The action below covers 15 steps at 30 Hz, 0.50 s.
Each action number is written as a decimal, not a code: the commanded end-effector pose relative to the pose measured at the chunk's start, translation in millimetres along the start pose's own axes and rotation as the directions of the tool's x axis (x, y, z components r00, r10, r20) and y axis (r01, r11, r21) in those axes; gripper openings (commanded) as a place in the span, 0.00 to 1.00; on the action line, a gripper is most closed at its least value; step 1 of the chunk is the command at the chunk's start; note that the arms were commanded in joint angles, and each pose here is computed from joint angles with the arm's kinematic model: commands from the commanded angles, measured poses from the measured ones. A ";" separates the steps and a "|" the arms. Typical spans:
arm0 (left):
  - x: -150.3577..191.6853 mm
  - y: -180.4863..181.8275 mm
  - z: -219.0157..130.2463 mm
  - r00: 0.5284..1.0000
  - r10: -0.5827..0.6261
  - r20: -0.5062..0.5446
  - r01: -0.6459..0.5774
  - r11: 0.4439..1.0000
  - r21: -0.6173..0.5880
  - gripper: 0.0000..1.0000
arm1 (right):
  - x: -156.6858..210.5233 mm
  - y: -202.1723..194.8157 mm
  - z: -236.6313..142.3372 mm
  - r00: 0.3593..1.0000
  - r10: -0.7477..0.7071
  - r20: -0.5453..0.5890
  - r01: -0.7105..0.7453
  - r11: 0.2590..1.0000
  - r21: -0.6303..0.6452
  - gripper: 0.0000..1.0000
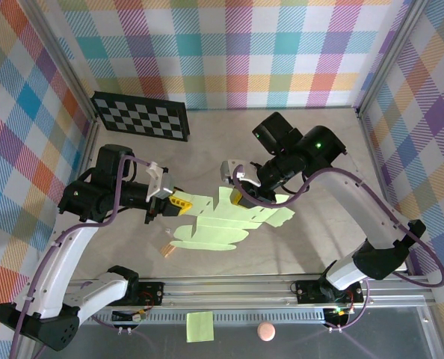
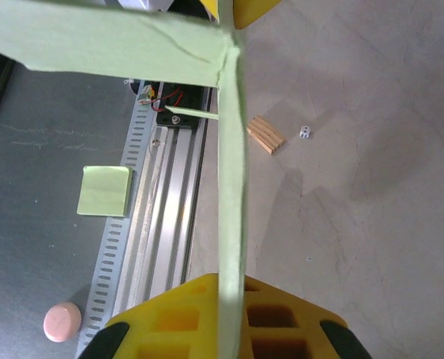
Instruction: Fold the paper box
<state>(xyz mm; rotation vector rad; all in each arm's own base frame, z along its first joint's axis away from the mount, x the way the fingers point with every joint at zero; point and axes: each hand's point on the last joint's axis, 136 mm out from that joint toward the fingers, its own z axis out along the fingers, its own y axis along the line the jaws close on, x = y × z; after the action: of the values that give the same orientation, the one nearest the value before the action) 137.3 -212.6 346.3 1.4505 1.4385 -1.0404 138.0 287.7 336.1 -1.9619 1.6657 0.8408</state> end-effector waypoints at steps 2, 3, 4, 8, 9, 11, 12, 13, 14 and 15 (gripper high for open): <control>-8.4 2.1 -1.7 0.997 0.076 0.023 -0.075 0.996 -0.040 0.08 | 2.7 4.9 0.4 1.000 -0.008 -0.006 0.008 1.000 -0.004 0.00; -9.3 6.2 -2.2 0.996 0.079 0.027 -0.077 0.995 -0.069 0.17 | 2.4 3.9 0.1 1.000 -0.008 -0.003 0.009 1.000 0.005 0.00; -10.7 11.6 -3.0 0.996 0.082 0.037 -0.078 0.991 -0.108 0.27 | 2.7 2.7 0.4 1.000 -0.006 0.002 0.006 1.000 0.013 0.00; -21.6 42.6 -12.2 0.991 0.080 0.106 -0.043 0.948 -0.315 0.49 | 2.9 -9.1 0.1 0.998 0.048 0.039 -0.050 0.998 0.047 0.00; -23.6 52.2 -15.5 0.989 0.067 0.129 -0.015 0.930 -0.368 0.52 | 2.3 -14.4 -1.9 0.996 0.072 0.060 -0.076 0.995 0.062 0.00; -31.9 70.6 -24.3 0.981 0.035 0.192 0.058 0.887 -0.458 0.55 | 1.2 -29.3 -5.9 0.983 0.146 0.114 -0.157 0.983 0.093 0.00; -33.9 78.0 -27.9 0.976 0.012 0.216 0.097 0.869 -0.486 0.56 | 1.1 -35.8 -8.0 0.973 0.182 0.142 -0.197 0.975 0.100 0.00; -36.0 85.7 -32.0 0.970 -0.020 0.243 0.146 0.847 -0.512 0.57 | 0.5 -45.3 -11.2 0.958 0.225 0.181 -0.247 0.962 0.114 0.00; -36.3 94.2 -35.9 0.959 -0.067 0.275 0.210 0.819 -0.534 0.58 | 0.8 -54.4 -15.1 0.937 0.268 0.222 -0.300 0.946 0.123 0.00; -36.2 101.2 -39.1 0.949 -0.107 0.297 0.261 0.793 -0.550 0.59 | 1.2 -62.0 -17.7 0.917 0.305 0.258 -0.344 0.931 0.122 0.00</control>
<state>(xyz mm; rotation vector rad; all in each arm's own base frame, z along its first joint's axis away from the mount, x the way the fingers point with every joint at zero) 209.1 -198.7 362.8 0.9829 1.5326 -0.7671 185.1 280.2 319.9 -1.6459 1.8838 0.8674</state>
